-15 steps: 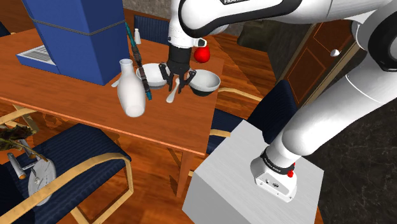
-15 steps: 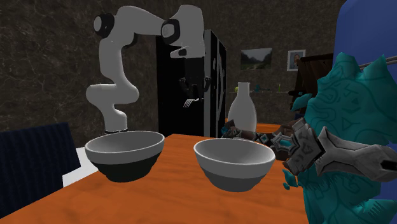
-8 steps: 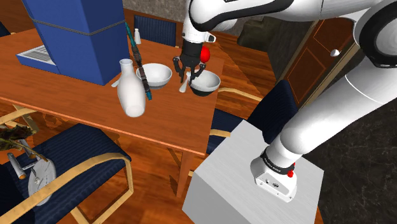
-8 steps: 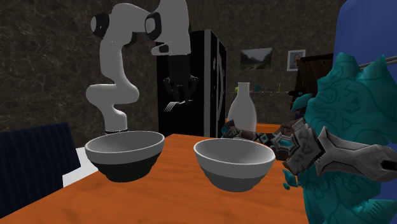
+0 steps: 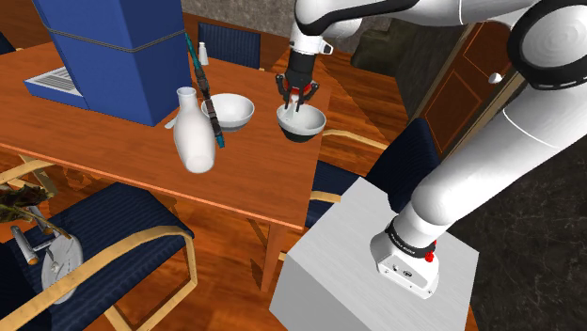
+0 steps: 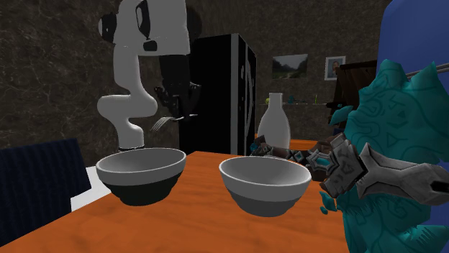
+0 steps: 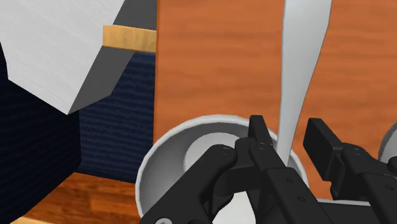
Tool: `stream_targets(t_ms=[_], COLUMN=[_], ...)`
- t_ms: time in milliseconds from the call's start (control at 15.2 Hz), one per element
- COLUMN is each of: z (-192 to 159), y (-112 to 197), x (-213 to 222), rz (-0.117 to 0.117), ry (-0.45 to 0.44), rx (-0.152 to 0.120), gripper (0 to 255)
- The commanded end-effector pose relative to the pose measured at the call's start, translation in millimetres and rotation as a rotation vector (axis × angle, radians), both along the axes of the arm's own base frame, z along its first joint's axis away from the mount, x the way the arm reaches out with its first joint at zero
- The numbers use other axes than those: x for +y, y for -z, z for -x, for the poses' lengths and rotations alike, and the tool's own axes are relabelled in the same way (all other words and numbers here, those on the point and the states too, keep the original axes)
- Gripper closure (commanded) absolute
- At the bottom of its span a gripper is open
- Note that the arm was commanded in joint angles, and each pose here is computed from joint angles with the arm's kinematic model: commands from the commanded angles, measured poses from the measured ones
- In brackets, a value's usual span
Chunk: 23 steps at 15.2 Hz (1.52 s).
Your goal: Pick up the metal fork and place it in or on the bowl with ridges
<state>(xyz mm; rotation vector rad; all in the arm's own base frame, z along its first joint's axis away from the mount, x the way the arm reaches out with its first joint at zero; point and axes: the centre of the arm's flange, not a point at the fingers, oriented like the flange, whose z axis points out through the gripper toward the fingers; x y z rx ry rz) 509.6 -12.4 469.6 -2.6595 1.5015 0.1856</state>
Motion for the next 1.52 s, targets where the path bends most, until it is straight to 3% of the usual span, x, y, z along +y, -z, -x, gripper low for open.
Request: stream_targets(t_ms=[0,396,1056,1452], z=[-6.3,-22.7,-22.7,-22.7], y=[3.8,7.1,63.3,63.3], x=[-27.5,-100.7,-100.7,-100.7], rz=[0.000,0.000,0.000,0.000], ry=[-0.001,-0.001,-0.001,-0.001], rx=[0.000,0.000,0.000,0.000], gripper=[255,255,255,255])
